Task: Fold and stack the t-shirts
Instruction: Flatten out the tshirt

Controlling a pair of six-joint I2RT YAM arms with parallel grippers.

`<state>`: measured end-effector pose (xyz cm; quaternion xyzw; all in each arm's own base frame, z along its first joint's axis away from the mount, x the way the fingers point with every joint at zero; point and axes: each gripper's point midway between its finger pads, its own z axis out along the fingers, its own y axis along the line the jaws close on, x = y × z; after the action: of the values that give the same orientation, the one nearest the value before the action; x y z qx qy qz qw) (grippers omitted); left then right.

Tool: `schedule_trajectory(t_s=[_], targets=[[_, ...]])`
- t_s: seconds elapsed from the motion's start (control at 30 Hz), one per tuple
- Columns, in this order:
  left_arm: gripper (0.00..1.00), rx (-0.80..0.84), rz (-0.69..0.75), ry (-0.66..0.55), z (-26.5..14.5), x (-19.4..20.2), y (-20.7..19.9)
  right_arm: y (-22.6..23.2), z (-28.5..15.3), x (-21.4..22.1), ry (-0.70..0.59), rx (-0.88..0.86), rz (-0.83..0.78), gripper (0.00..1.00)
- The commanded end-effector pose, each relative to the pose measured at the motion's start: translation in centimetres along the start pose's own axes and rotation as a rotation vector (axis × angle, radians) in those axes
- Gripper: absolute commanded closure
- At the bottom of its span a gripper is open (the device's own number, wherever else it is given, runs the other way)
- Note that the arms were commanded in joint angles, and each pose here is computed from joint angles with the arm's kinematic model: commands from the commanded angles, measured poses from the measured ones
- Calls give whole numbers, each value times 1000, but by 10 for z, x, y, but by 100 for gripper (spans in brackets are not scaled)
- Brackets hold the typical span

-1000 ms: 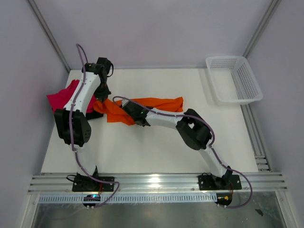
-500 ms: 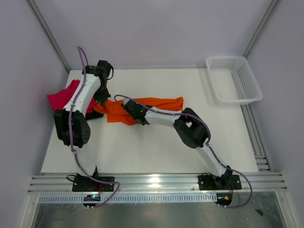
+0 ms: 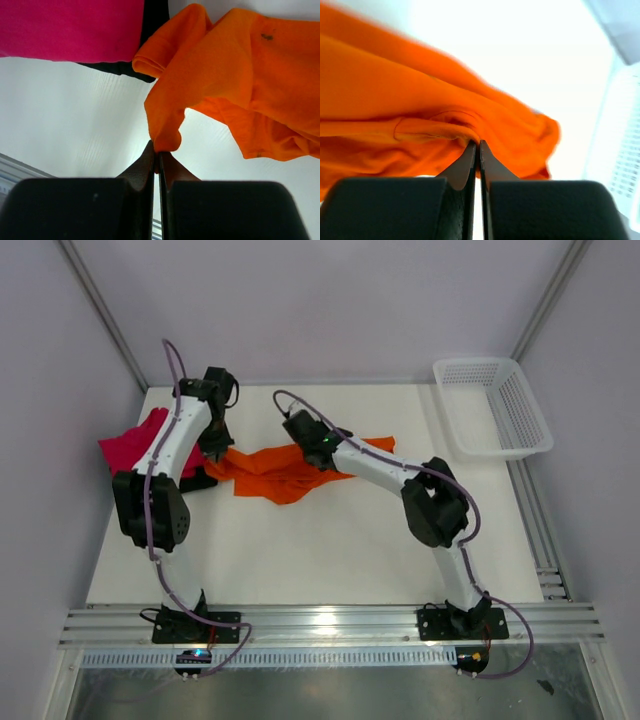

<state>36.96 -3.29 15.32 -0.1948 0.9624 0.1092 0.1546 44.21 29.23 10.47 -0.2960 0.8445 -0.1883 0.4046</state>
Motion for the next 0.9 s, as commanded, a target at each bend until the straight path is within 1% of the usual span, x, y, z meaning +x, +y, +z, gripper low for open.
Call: schedule_trajectory(t_s=[0.0, 0.07, 0.2, 0.3, 0.33, 0.4, 0.43, 0.5, 0.53, 0.63, 0.67, 0.7, 0.73, 0.77, 0.8, 0.83, 0.87], targets=[[100, 68, -39, -77, -24, -21, -5, -96, -68, -67, -179, 139, 191, 97], [100, 77, -44, -89, -28, -25, -6, -124, -91, -80, -220, 186, 220, 97], [100, 99, -55, -113, -40, -34, -8, -167, -128, -95, -267, 260, 270, 97], [100, 120, -65, -155, -61, -48, -8, -198, -158, -101, -292, 304, 313, 97], [100, 144, -80, -204, -78, -62, -9, -208, -168, -104, -302, 312, 326, 97], [100, 153, -90, -231, -96, -68, -4, -227, -192, -104, -330, 333, 362, 97], [100, 188, -114, -292, -118, -81, -3, -236, -202, -104, -339, 337, 373, 97], [100, 212, -142, -324, -140, -85, 2, -256, -227, -102, -375, 346, 415, 97], [100, 248, -168, -370, -158, -92, 3, -264, -239, -101, -389, 346, 429, 97], [100, 330, -247, -448, -195, -93, 11, -292, -274, -94, -432, 372, 461, 97], [100, 361, -275, -486, -214, -90, 19, -298, -282, -91, -436, 389, 458, 97], [100, 386, -291, -507, -223, -90, 21, -308, -292, -85, -426, 434, 460, 97], [100, 431, -296, -519, -234, -88, 20, -314, -307, -82, -433, 453, 428, 97], [100, 488, -295, -563, -257, -83, 26, -317, -315, -80, -434, 468, 417, 97], [100, 540, -291, -602, -268, -86, 23, -323, -324, -76, -433, 498, 428, 97], [100, 581, -270, -636, -280, -84, 23, -327, -339, -73, -460, 492, 445, 97], [100, 657, -249, -656, -295, -79, 19, -329, -348, -72, -480, 481, 464, 97]])
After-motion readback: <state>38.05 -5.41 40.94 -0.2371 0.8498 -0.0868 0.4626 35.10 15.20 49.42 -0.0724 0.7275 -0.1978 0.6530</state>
